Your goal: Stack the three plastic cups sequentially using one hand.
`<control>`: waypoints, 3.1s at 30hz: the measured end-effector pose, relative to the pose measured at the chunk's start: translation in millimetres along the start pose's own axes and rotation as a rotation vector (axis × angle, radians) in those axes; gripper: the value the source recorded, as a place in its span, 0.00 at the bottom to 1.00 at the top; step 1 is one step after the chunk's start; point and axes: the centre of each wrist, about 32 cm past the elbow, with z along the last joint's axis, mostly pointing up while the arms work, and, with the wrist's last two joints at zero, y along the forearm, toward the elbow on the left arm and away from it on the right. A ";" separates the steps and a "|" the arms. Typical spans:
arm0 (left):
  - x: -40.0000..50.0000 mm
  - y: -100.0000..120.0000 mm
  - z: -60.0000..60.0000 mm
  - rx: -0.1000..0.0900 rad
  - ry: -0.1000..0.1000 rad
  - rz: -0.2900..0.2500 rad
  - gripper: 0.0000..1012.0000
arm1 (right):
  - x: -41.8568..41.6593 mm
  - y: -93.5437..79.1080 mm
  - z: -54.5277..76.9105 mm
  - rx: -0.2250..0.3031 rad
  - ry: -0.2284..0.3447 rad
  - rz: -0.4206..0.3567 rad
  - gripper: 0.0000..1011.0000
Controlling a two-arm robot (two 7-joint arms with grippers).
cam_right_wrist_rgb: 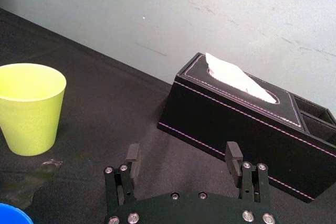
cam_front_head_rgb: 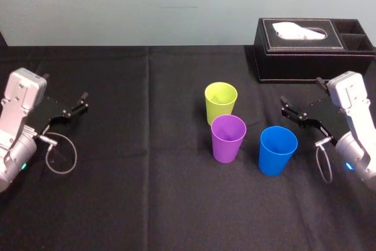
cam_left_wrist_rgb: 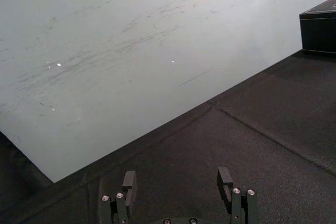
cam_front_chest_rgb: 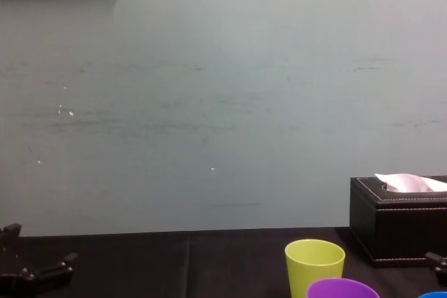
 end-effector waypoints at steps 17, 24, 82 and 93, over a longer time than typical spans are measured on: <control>0.0 0.0 0.0 0.000 0.000 0.000 1.00 | 0.0 0.0 0.0 0.000 0.000 0.000 0.99; 0.0 0.0 0.0 0.000 0.000 0.000 1.00 | 0.0 0.0 0.0 0.000 0.000 0.000 0.99; 0.0 0.0 0.0 0.000 0.000 0.000 1.00 | -9.4 -125.7 -0.8 -0.092 0.114 0.140 0.99; 0.0 0.0 0.0 0.000 0.000 0.000 1.00 | -32.6 -123.2 -6.6 -0.013 0.173 0.226 0.99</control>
